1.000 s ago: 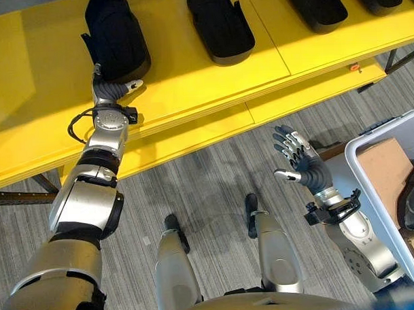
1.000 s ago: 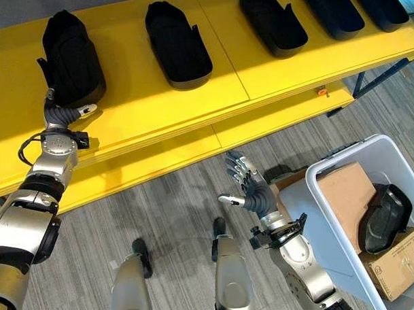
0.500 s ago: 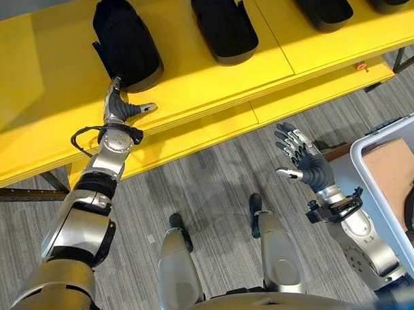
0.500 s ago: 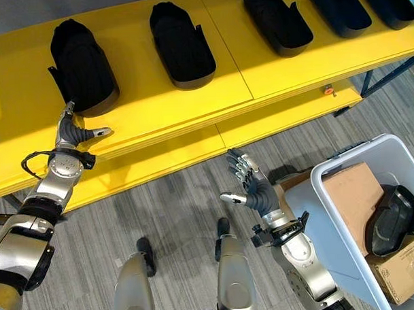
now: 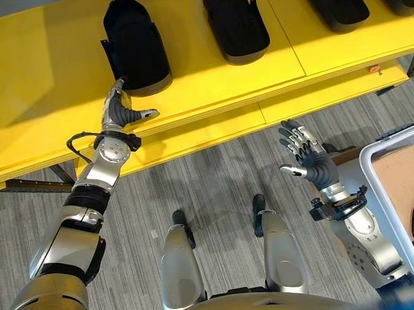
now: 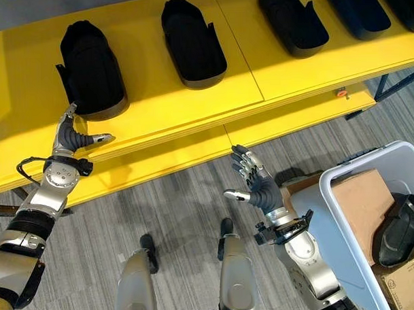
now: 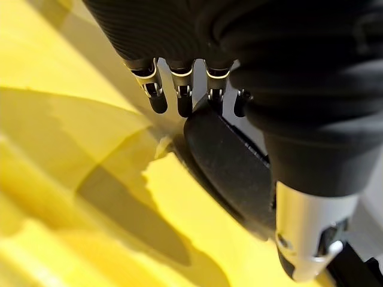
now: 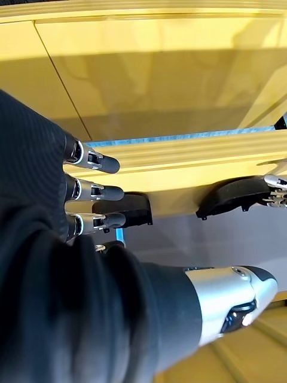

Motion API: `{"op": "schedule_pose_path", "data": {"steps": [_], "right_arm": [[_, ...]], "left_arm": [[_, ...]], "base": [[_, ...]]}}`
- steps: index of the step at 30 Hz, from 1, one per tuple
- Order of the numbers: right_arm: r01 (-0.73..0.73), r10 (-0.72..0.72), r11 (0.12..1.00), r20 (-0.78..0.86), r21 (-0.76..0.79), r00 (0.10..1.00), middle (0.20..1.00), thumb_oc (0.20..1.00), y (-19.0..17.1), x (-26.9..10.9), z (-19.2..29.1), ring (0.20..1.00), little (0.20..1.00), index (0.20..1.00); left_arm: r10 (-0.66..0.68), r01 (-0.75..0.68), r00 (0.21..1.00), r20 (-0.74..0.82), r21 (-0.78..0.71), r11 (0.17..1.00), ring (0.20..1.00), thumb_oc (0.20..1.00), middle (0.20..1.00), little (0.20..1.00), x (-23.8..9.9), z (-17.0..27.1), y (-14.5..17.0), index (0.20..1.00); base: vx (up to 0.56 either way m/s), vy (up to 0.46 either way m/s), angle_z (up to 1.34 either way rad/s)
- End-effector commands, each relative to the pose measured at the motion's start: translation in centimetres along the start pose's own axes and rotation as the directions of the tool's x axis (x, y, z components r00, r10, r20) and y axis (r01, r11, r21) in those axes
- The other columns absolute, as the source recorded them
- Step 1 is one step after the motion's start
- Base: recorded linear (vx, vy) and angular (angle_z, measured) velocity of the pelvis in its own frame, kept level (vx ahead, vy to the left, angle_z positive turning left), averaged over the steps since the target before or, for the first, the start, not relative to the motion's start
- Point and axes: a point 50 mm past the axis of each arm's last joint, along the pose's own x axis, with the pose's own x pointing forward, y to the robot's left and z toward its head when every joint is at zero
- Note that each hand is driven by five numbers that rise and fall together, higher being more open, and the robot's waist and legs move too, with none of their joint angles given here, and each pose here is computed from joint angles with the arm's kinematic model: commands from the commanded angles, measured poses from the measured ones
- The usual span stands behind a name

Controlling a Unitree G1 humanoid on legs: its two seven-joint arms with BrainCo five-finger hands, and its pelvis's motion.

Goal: Move parts from the plastic box to the shelf.

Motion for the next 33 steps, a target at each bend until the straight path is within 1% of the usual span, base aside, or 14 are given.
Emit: {"op": "schedule_pose_path", "data": {"steps": [1,6,8,11,15,22,25,26,27,28,29,31,32,33], "right_arm": [[0.009,-0.008,1.000,0.124,-0.008,0.992,1.000,1.000,-0.2,-0.1,2.3,1.000,1.000,1.000],[0.011,-0.010,1.000,0.119,-0.011,0.993,1.000,1.000,-0.3,-0.1,2.2,1.000,1.000,1.000],[0.009,-0.007,1.000,0.116,-0.016,0.993,1.000,1.000,-0.4,-0.1,2.3,1.000,1.000,1.000],[0.014,-0.012,1.000,0.116,-0.017,0.993,1.000,1.000,-0.5,-0.2,2.3,1.000,1.000,1.000],[0.029,-0.025,0.999,0.119,-0.028,0.993,1.000,1.000,-0.7,-0.2,2.3,1.000,1.000,1.000],[0.028,-0.024,0.999,0.121,-0.033,0.992,1.000,1.000,-0.6,-0.2,2.3,1.000,1.000,1.000],[0.033,-0.029,0.999,0.133,-0.026,0.991,1.000,1.000,-0.5,0.0,2.5,1.000,1.000,1.000],[0.031,-0.028,0.999,0.132,-0.026,0.991,1.000,1.000,-0.5,0.0,2.5,1.000,1.000,1.000],[0.033,-0.030,0.999,0.131,-0.019,0.991,1.000,1.000,-0.4,0.1,2.4,1.000,1.000,1.000],[0.038,-0.035,0.999,0.137,-0.017,0.990,1.000,1.000,-0.4,0.4,2.4,1.000,1.000,1.000],[0.037,-0.034,0.999,0.136,-0.017,0.990,1.000,1.000,-0.3,0.4,2.4,1.000,1.000,1.000],[0.039,-0.037,0.999,0.138,-0.014,0.990,1.000,1.000,-0.3,0.5,2.4,1.000,1.000,1.000],[0.038,-0.035,0.999,0.138,-0.018,0.990,1.000,1.000,-0.3,0.6,2.4,1.000,1.000,1.000],[0.034,-0.029,0.999,0.136,-0.030,0.990,1.000,1.000,-0.2,0.7,2.4,1.000,1.000,1.000]], "left_arm": [[0.153,-0.154,0.980,0.131,0.005,0.988,1.000,1.000,1.000,1.000,0.8,1.9,4.6,1.000],[0.225,-0.227,0.957,0.181,-0.008,0.974,1.000,1.000,1.000,1.000,1.5,3.4,6.7,1.000],[0.283,-0.279,0.928,0.244,-0.051,0.959,1.000,1.000,1.000,1.000,1.9,5.1,8.4,1.000],[0.312,-0.292,0.896,0.316,-0.111,0.950,1.000,1.000,1.000,1.000,1.7,6.9,9.2,1.000],[0.330,-0.280,0.864,0.380,-0.181,0.943,1.000,1.000,1.000,1.000,0.9,8.2,9.5,1.000],[0.337,-0.214,0.854,0.397,-0.323,0.922,1.000,1.000,1.000,1.000,-1.0,8.3,8.4,1.000],[0.321,-0.108,0.878,0.354,-0.508,0.855,1.000,1.000,1.000,1.000,-3.6,7.0,6.6,1.000],[0.321,-0.109,0.879,0.353,-0.508,0.855,1.000,1.000,1.000,1.000,-3.7,7.0,6.6,1.000],[0.302,-0.062,0.897,0.323,-0.584,0.810,1.000,1.000,1.000,1.000,-4.6,6.4,5.6,1.000],[0.253,0.009,0.929,0.271,-0.699,0.715,1.000,1.000,1.000,1.000,-6.4,5.5,4.0,1.000],[0.253,0.008,0.929,0.270,-0.699,0.715,1.000,1.000,1.000,1.000,-6.5,5.5,4.0,1.000],[0.209,0.051,0.946,0.247,-0.751,0.658,1.000,1.000,1.000,1.000,-7.9,5.0,2.8,1.000],[0.169,0.085,0.961,0.219,-0.814,0.574,1.000,1.000,1.000,1.000,-8.7,4.6,1.7,1.000],[0.087,0.122,0.977,0.196,-0.839,0.530,1.000,1.000,1.000,1.000,-10.3,3.7,0.5,1.000]], "base": [[0.00,0.000,0.00],[0.00,0.000,0.00],[0.00,0.000,0.00],[0.00,0.000,0.00],[0.00,0.000,0.01],[0.00,-0.002,-0.01],[0.00,0.000,0.00],[0.00,0.000,0.00],[0.00,0.000,0.00],[0.00,0.000,0.00],[0.00,-0.024,-0.05],[0.01,-0.025,-0.01],[0.03,-0.053,0.06],[0.04,-0.063,0.05]]}}
